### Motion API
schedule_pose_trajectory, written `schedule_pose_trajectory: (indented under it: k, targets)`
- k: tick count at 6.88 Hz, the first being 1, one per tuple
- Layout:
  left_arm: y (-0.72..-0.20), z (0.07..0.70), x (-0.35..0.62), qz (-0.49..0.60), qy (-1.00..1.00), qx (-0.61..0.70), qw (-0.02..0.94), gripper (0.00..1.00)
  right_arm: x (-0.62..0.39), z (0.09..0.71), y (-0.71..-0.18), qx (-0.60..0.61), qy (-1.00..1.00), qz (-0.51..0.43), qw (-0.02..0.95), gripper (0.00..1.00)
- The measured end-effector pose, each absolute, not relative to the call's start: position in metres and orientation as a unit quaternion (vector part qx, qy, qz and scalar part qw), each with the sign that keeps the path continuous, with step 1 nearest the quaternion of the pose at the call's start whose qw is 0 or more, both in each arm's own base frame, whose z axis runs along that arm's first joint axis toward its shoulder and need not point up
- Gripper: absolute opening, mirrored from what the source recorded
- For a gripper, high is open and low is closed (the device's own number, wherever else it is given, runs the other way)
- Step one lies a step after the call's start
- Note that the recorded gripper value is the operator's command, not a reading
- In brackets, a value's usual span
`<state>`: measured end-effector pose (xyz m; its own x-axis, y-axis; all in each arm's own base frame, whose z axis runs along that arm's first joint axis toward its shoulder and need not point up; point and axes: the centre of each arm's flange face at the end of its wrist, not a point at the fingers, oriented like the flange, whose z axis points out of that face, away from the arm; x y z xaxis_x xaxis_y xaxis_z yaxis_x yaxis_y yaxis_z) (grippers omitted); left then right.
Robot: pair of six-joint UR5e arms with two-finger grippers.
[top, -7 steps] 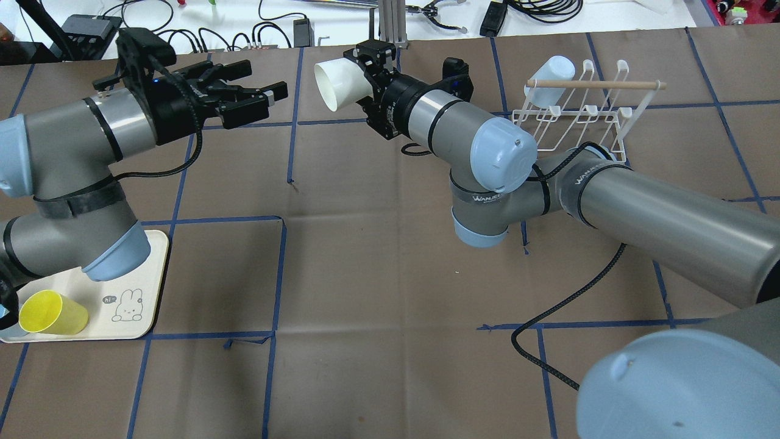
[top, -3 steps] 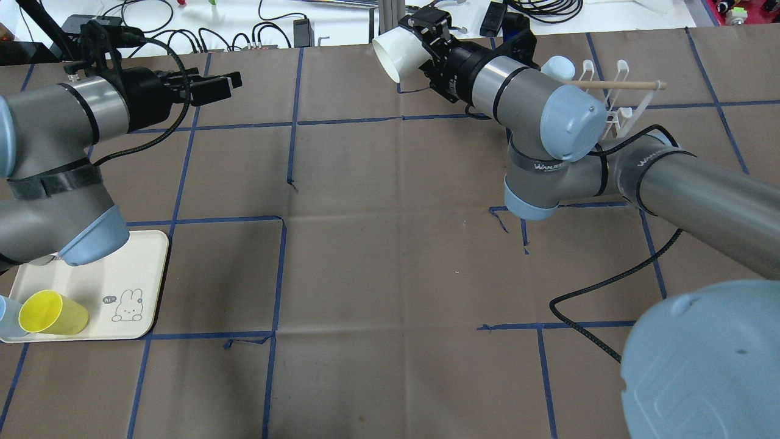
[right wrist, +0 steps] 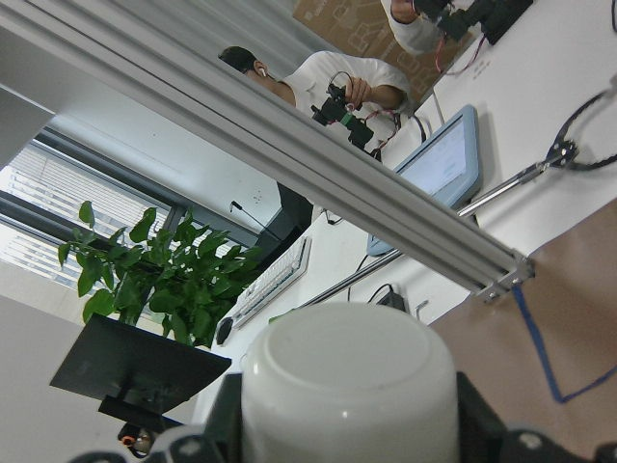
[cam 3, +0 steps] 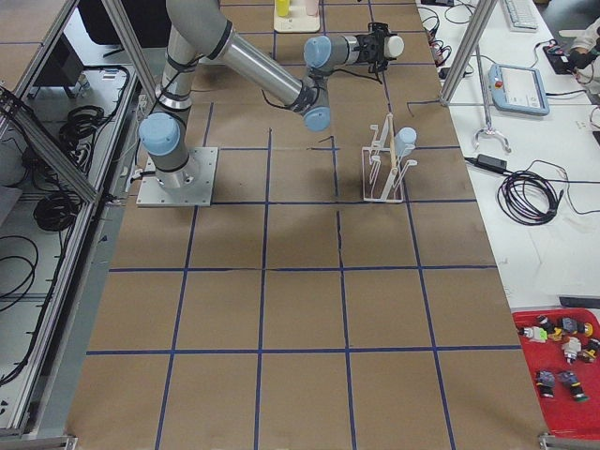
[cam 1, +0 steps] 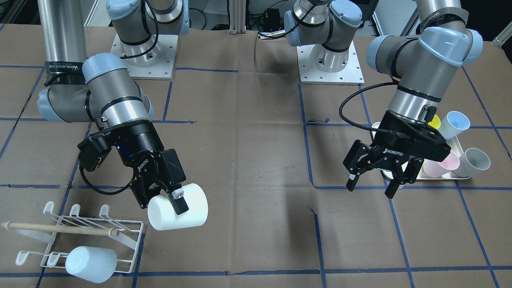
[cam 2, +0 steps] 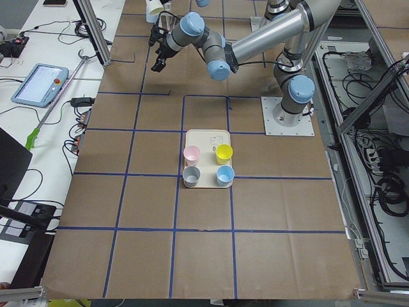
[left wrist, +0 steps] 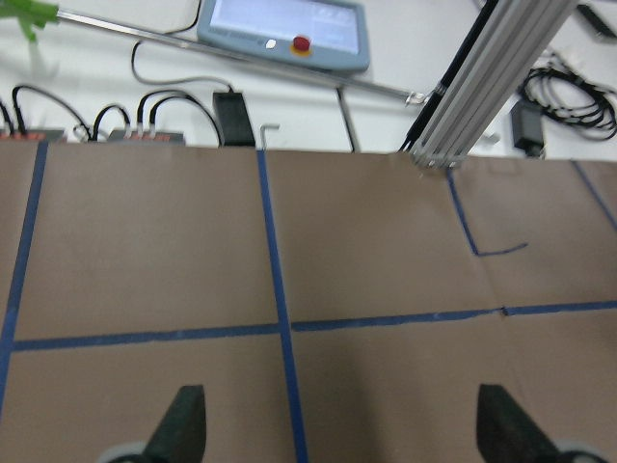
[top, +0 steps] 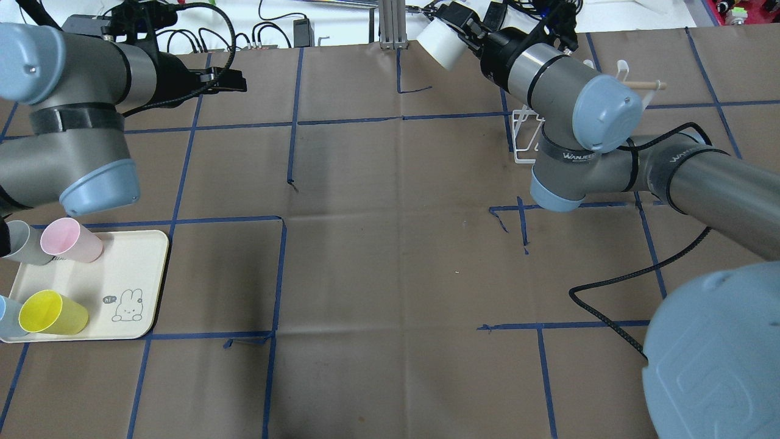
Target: Transfer IKEA cup to right arm and place on rack
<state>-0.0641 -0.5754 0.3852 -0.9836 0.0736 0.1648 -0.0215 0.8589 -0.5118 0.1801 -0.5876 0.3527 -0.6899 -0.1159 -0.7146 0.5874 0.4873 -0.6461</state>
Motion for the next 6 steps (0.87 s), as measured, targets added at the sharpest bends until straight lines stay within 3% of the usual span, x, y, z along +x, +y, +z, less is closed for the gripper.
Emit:
schedule_pose_trajectory:
  k: [3, 6]
  targets:
    - [-0.57, 0.411, -0.105, 0.091, -0.995, 0.024, 0.031, 1.0, 0.121, 0.355, -0.601, 0.044, 0.798, -0.582, 0.154, 0.27]
    - [-0.53, 0.469, -0.116, -0.015, -0.999, 0.032, 0.024, 1.0, 0.032, 0.358, -0.613, -0.006, 0.797, -0.604, 0.015, 0.25]
